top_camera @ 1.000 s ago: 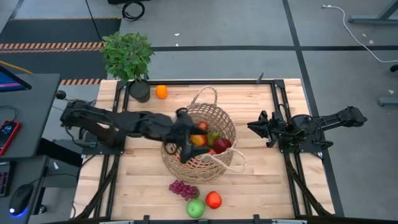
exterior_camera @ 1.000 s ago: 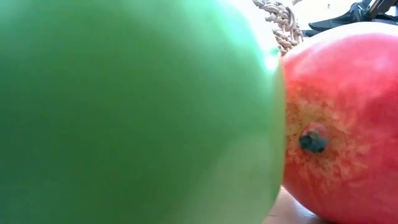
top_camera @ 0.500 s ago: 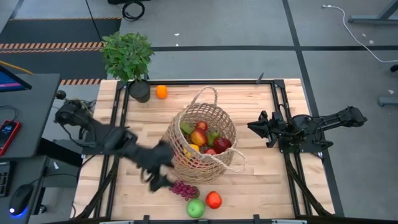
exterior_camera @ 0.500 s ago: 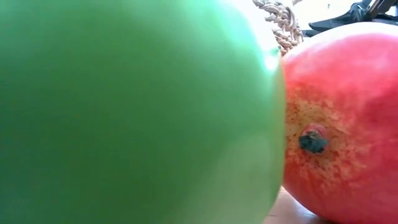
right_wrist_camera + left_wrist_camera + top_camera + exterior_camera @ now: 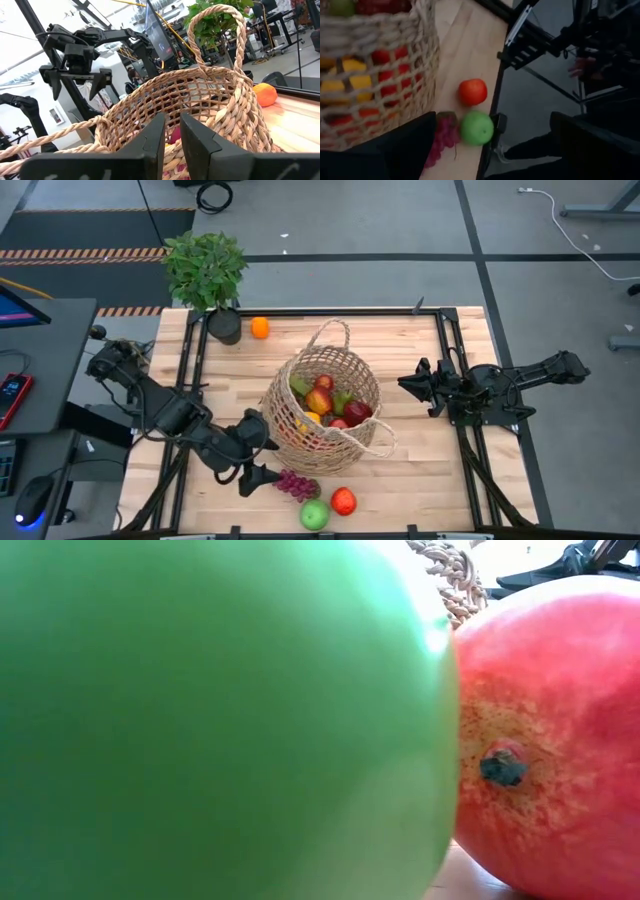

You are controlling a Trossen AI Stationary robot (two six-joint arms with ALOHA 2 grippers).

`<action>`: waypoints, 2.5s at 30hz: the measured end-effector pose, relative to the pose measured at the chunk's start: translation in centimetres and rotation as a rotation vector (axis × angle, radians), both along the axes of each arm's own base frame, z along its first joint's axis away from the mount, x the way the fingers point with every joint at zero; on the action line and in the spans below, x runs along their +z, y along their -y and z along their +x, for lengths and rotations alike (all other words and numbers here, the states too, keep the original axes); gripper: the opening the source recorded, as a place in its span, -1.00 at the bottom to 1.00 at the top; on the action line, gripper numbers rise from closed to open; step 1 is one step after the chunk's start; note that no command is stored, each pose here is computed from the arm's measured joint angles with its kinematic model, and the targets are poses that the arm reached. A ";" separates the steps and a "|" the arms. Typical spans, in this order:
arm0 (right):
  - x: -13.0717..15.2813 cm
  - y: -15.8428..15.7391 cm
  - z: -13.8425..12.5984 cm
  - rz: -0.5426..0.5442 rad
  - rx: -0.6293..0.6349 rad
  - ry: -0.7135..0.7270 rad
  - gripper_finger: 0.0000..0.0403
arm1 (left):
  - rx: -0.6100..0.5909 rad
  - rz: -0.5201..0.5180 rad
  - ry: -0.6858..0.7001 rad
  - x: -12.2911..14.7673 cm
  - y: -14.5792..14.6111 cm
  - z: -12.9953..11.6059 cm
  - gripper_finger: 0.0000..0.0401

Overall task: Build produce basket
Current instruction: Put the apple into the basket

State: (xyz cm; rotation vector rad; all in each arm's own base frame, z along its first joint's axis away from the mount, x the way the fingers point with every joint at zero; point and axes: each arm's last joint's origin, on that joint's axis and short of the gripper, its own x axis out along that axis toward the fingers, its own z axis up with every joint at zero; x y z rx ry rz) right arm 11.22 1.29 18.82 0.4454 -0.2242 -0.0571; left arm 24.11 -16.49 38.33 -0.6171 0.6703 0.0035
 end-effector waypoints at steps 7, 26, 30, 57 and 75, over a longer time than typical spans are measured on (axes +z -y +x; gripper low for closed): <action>0.1 0.0 0.0 0.012 0.000 0.017 -0.68 | 0.041 0.026 0.041 0.8 -1.6 0.0 0.98; 2.9 0.0 -1.0 0.674 0.297 0.349 -0.68 | 0.324 0.333 0.192 2.2 -6.3 -9.2 0.98; 5.6 -0.2 -1.3 0.650 0.382 0.403 -0.68 | 0.341 0.268 0.282 0.6 -7.3 -10.0 0.98; 19.1 -10.2 8.5 0.256 0.371 -0.255 -0.69 | 0.360 0.088 0.728 -9.3 -13.5 -16.6 0.97; 19.2 -22.1 10.5 0.387 0.321 -0.526 -0.73 | 0.341 0.053 0.795 -12.9 -14.6 -18.2 0.98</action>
